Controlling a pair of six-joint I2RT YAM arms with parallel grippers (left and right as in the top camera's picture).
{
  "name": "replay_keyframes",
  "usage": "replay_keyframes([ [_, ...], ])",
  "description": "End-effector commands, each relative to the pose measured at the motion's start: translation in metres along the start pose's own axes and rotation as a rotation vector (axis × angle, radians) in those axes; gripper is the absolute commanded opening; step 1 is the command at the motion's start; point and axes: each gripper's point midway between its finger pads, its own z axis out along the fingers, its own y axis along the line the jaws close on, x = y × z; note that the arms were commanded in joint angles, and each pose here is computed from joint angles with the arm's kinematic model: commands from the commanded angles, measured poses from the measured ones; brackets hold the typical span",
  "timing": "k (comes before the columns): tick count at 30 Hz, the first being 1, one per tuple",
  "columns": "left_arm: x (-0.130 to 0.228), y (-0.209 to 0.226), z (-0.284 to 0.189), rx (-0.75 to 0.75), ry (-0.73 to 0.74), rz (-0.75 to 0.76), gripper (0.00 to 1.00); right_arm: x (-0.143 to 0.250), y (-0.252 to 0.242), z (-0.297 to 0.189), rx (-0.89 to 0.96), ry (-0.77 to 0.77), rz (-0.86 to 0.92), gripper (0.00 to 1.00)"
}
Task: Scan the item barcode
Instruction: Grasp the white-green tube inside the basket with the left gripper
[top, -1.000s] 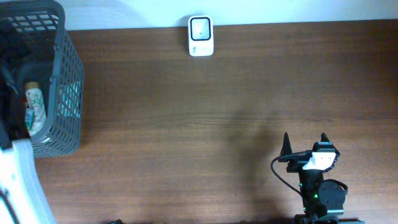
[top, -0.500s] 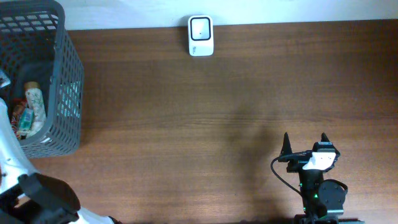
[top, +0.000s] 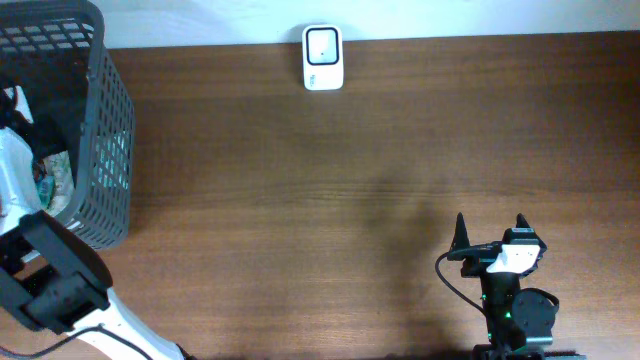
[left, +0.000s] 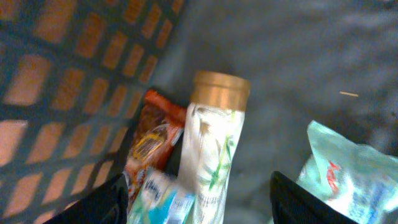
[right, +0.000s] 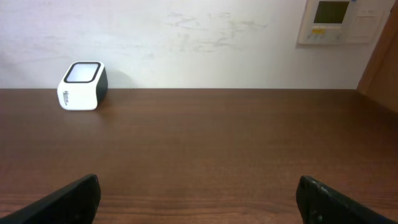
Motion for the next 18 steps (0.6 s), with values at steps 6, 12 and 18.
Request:
replay_keyframes([
  [6, 0.035, -0.030, 0.069, 0.072, 0.120, 0.122, 0.66, 0.003, -0.001, 0.000, 0.002, 0.005, -0.006, 0.99],
  [12, 0.049, -0.034, 0.085, 0.085, 0.165, 0.126, 0.16, 0.003, -0.001, 0.000, 0.002, 0.005, -0.006, 0.99],
  [18, -0.019, -0.014, 0.015, 0.049, -0.032, -0.079, 0.00, 0.003, -0.001, 0.000, 0.002, 0.005, -0.006, 0.99],
])
